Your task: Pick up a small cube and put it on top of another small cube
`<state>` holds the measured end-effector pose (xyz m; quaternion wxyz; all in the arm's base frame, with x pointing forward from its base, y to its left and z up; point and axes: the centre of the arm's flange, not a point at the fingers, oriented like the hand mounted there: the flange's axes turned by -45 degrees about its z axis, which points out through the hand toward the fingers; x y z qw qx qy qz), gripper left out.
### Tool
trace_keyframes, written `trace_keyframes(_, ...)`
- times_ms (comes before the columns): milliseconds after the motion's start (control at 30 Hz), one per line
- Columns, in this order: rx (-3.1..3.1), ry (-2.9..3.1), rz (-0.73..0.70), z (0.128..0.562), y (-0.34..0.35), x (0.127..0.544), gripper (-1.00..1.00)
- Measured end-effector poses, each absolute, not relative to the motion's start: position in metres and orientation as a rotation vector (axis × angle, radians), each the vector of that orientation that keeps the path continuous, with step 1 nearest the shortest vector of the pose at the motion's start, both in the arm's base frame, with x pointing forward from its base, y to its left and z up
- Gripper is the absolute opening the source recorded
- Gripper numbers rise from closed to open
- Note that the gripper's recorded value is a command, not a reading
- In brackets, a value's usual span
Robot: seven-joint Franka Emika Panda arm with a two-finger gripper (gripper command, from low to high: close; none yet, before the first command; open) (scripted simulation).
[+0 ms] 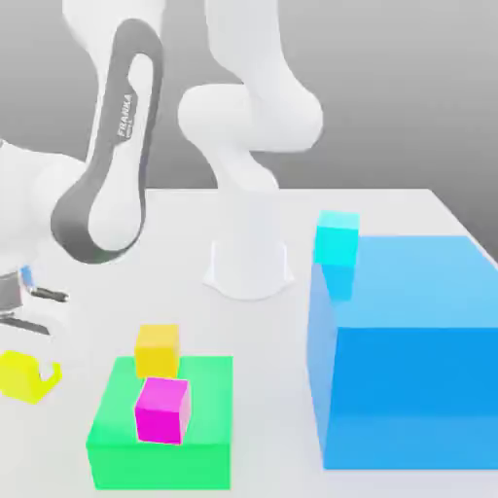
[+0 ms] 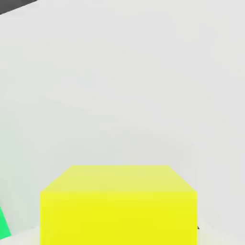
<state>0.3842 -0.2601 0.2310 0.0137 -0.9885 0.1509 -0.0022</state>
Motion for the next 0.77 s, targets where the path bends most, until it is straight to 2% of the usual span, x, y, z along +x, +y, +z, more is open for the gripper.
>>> trace_keyframes(167,-3.085,0.285,-0.007,0.272,-0.206,0.386,-1.00)
trace_keyframes(467,-3.130,0.011,-0.001,0.328,-0.128,0.357,-1.00)
trace_keyframes(633,-3.137,-0.016,0.000,0.281,-0.121,0.355,-1.00)
trace_keyframes(667,-3.139,-0.016,0.000,0.273,-0.121,0.354,1.00)
trace_keyframes(767,-3.139,-0.016,0.000,0.273,-0.121,0.354,1.00)
